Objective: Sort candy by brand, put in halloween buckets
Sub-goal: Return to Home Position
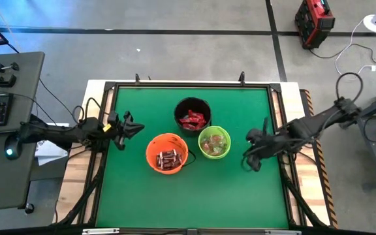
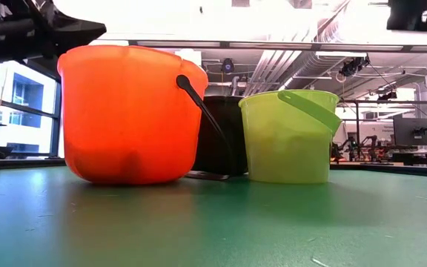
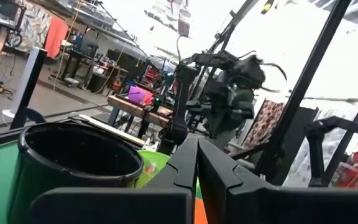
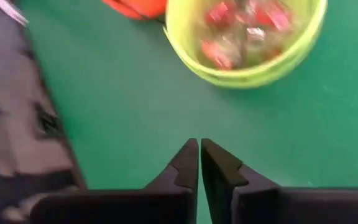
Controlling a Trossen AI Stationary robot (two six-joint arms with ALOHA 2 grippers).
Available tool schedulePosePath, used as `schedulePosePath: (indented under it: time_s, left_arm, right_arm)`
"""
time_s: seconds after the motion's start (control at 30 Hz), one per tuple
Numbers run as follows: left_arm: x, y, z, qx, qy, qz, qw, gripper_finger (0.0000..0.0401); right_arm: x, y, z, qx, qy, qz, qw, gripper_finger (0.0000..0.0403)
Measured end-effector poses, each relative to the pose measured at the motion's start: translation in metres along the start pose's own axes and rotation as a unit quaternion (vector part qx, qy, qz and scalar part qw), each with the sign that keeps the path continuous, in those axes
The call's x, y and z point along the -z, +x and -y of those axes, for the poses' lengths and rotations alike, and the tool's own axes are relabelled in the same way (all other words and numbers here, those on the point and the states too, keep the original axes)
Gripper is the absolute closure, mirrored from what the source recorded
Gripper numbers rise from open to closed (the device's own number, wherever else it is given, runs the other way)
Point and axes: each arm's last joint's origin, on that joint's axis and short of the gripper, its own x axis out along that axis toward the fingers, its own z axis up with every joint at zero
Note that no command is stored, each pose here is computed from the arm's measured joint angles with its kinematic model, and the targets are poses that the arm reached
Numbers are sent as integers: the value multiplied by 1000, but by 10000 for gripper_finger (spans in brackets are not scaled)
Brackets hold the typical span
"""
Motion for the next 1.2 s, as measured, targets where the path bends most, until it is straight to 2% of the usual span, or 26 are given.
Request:
schedulePosePath:
  time_s: [0.17, 0.3, 0.4, 0.6, 0.93, 1.13, 1.2]
  left_arm:
    - [1, 0, 0, -1, 21, -4, 1000, 398]
    - [1, 0, 0, -1, 23, -4, 1000, 398]
    - [1, 0, 0, -1, 23, -4, 1000, 398]
    - [1, 0, 0, -1, 23, -4, 1000, 398]
    - [1, 0, 0, -1, 23, -4, 1000, 398]
    - [1, 0, 0, -1, 23, -4, 1000, 398]
    - [1, 0, 0, -1, 23, -4, 1000, 398]
  right_arm:
    - [11, 17, 43, -109, 15, 113, 987, 383]
    - [11, 36, 81, -139, -11, 192, 971, 400]
    - [14, 48, 106, -157, -37, 230, 960, 398]
    - [28, 64, 129, -208, -91, 287, 931, 402]
    - [50, 89, 145, -234, -137, 364, 891, 403]
    - [58, 102, 152, -188, -215, 368, 885, 403]
    - [59, 102, 153, -174, -220, 368, 887, 403]
